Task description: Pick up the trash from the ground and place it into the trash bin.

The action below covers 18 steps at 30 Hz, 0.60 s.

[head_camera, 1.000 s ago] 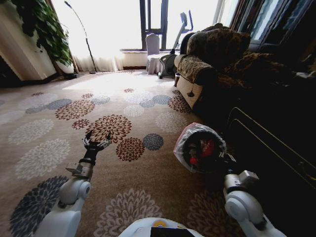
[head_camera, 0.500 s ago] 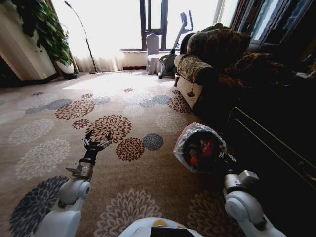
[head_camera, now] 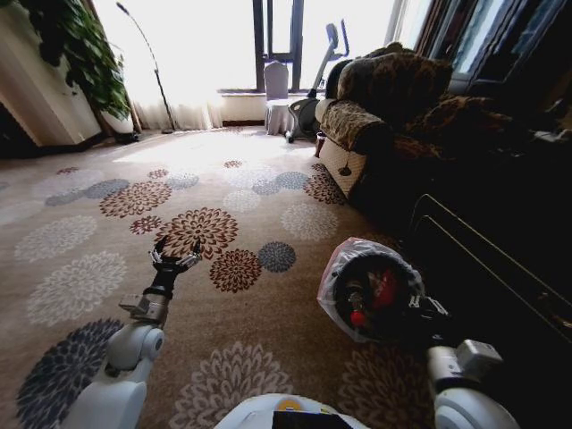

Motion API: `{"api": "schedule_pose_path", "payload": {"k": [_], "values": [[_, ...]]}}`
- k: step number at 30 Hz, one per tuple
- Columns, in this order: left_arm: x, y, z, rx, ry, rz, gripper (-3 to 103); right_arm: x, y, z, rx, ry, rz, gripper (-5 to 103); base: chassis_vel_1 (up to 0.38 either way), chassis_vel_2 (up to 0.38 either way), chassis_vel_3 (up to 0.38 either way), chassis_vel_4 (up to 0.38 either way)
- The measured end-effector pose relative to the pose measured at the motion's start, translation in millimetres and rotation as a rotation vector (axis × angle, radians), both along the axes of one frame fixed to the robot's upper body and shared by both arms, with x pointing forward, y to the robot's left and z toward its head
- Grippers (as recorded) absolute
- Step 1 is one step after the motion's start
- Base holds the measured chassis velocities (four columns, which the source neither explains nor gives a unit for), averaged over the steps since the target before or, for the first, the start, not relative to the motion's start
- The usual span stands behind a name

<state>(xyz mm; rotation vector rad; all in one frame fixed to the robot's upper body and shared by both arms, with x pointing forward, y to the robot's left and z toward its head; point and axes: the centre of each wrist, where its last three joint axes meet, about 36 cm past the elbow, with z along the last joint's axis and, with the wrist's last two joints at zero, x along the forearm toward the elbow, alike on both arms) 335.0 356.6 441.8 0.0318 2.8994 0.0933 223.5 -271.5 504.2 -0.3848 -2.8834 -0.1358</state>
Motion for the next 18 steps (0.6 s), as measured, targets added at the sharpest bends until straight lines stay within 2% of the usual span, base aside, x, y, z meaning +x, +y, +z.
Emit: {"api": "schedule_pose_path", "payload": {"k": [2,7,10,13,14,16,17,18], "values": [[0.0,0.0,0.0,0.000,0.000,0.000,100,0.5,-7.5,-1.9,0.005,0.026,-0.045,0,0.000,0.000,0.000,0.000],[0.0,0.0,0.0,0.000,0.000,0.000,100,0.7,-13.1,-3.6,0.006,0.034,-0.064,0,0.000,0.000,0.000,0.000],[0.0,0.0,0.0,0.000,0.000,0.000,100,3.6,-25.4,-9.5,-0.010,0.049,-0.099,0,0.000,0.000,0.000,0.000],[0.0,0.0,0.0,0.000,0.000,0.000,100,5.7,-60.9,-28.4,-0.018,0.117,-0.197,0,0.000,0.000,0.000,0.000],[0.0,0.0,0.0,0.000,0.000,0.000,100,5.7,-60.9,-28.4,-0.018,0.117,-0.197,0,0.000,0.000,0.000,0.000],[0.0,0.0,0.0,0.000,0.000,0.000,100,-1.6,-93.1,-50.9,-0.056,0.156,-0.281,0,0.000,0.000,0.000,0.000],[0.0,0.0,0.0,0.000,0.000,0.000,100,-1.6,-93.1,-50.9,-0.056,0.156,-0.281,0,0.000,0.000,0.000,0.000],[0.0,0.0,0.0,0.000,0.000,0.000,100,-9.2,-105.4,-58.0,-0.066,0.173,-0.315,0,0.000,0.000,0.000,0.000]]}}
